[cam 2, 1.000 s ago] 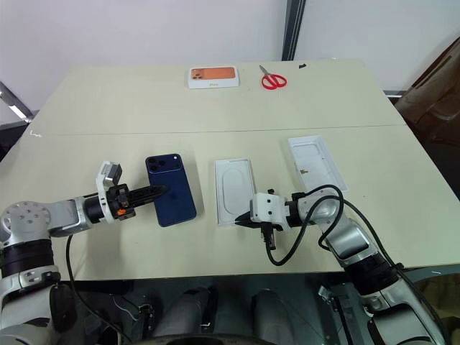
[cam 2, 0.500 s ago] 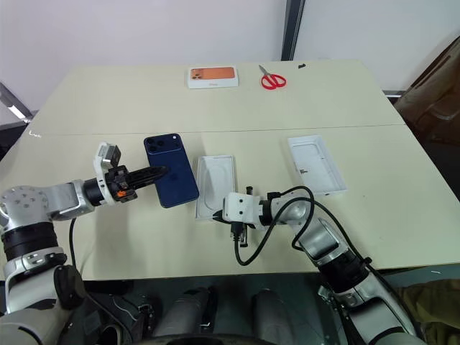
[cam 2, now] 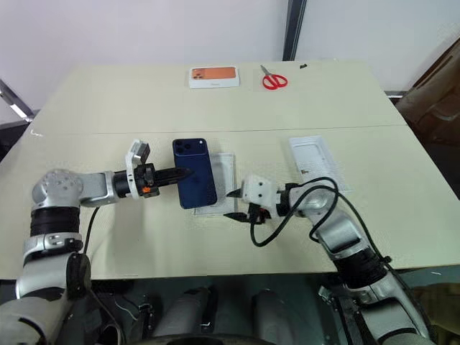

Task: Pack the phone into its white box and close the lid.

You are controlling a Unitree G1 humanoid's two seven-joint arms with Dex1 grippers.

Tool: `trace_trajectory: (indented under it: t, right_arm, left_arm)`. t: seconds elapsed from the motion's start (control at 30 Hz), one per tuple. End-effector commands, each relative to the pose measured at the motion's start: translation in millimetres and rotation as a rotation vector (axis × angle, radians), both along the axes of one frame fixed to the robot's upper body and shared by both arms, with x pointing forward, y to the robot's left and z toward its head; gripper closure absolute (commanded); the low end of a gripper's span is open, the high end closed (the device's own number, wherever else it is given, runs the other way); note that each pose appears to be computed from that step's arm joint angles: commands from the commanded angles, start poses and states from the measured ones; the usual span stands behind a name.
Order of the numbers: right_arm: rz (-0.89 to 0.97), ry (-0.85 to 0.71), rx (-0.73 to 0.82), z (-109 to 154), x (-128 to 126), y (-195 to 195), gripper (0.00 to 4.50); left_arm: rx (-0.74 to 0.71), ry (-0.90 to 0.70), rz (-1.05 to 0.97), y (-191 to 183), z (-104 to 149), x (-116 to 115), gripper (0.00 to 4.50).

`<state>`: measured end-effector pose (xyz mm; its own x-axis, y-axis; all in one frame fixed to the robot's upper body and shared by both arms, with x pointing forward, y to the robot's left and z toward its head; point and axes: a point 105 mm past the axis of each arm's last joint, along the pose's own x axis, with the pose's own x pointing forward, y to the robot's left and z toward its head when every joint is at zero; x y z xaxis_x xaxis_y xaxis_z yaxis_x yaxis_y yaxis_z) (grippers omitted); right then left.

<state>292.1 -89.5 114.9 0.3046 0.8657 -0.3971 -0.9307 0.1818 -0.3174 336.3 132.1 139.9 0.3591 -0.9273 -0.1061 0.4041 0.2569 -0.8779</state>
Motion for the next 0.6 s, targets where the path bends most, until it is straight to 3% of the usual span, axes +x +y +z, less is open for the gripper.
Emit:
trace_trajectory:
  t: [0.03, 0.27, 0.57, 0.6]
  right_arm:
    - [-0.047, -0.019, 0.014, 6, 2, -17, 2.11]
    - [-0.103, -0.035, 0.002, 5, 2, -26, 2.11]
    - [-0.111, -0.047, -0.011, 0, 5, -24, 2.07]
    - [-0.109, -0.05, -0.011, 0, 7, -23, 2.07]
  left_arm:
    - [-0.005, -0.04, -0.054, -7, 5, 5, 4.5]
    - [0.027, -0.044, -0.117, -15, -6, 15, 4.5]
    - [0.051, -0.053, -0.148, -12, -7, 15, 0.29]
    - [0.053, -0.058, -0.153, -11, -5, 14, 0.03]
